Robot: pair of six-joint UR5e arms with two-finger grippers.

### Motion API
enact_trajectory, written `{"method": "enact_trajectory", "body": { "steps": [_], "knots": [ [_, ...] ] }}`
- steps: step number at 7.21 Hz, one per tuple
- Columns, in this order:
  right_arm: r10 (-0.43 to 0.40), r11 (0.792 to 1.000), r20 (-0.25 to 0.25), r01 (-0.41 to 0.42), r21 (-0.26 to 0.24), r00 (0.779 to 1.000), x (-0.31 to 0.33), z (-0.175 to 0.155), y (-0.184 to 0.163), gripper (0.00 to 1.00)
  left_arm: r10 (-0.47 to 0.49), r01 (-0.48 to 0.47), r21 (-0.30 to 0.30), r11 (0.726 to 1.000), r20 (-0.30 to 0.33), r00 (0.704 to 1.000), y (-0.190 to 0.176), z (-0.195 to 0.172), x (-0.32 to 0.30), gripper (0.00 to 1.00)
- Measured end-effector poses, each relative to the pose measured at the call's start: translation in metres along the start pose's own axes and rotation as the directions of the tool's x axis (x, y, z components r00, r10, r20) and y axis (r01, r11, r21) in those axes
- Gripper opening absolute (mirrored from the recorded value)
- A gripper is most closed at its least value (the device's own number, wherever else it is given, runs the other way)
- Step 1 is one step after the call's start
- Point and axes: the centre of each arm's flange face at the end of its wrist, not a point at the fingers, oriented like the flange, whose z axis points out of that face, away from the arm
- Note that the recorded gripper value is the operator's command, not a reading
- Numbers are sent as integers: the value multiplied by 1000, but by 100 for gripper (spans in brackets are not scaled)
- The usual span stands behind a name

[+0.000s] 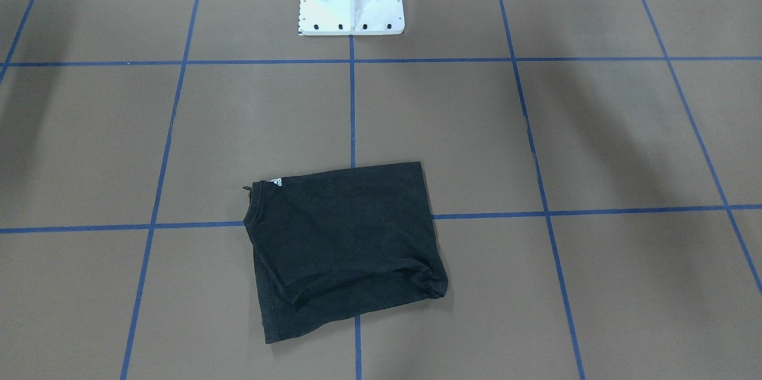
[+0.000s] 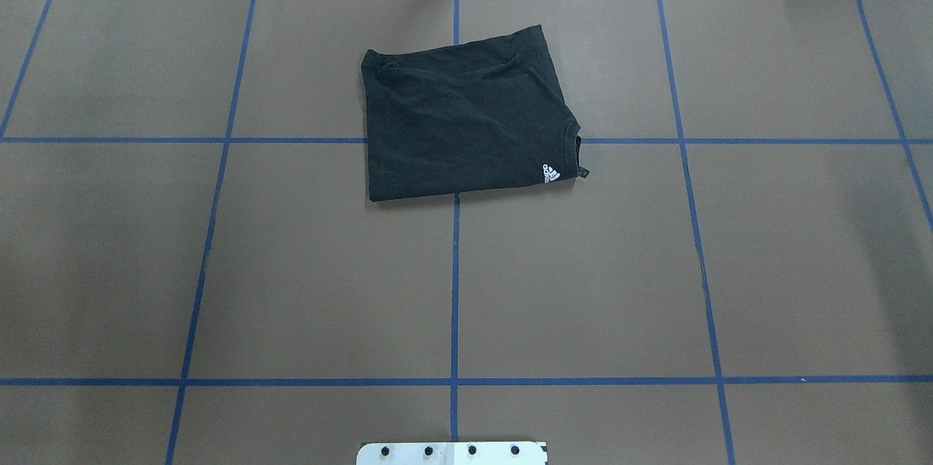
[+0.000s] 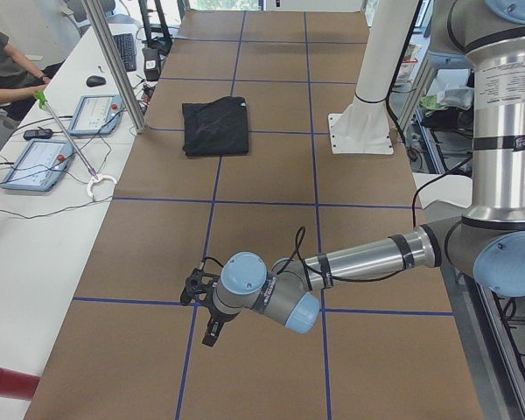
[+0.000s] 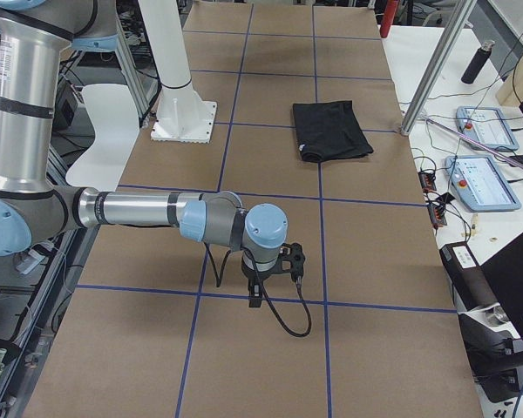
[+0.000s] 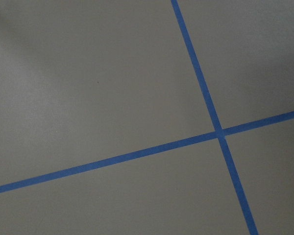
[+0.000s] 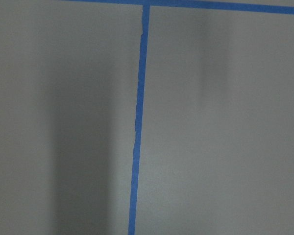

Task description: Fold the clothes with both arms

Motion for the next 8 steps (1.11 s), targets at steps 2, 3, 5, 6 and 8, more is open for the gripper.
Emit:
{"method": "enact_trajectory", "body": {
  "steps": [2, 3, 5, 6, 8],
  "knots": [
    [10, 1000, -4, -10, 22, 1000, 9, 8, -3, 100, -14, 15, -31, 999, 11, 1000, -31, -30, 33, 100],
    [15, 999, -4, -15, 28, 1000, 10, 9, -5, 100, -4, 5, -47, 999, 32, 999, -41, -47, 46, 100],
    [36, 999, 0, -36, 36, 999, 10, 8, -11, 100, 125, -117, -112, 987, 65, 990, -44, -61, 49, 100],
    [40, 999, 3, -40, 36, 999, 10, 8, -13, 100, 162, -152, -153, 976, 59, 985, -41, -66, 48, 100],
    [43, 998, 18, -43, 36, 999, 7, 7, -16, 100, 127, -115, -233, 966, 34, 991, -27, -69, 46, 100]
  ]
}}
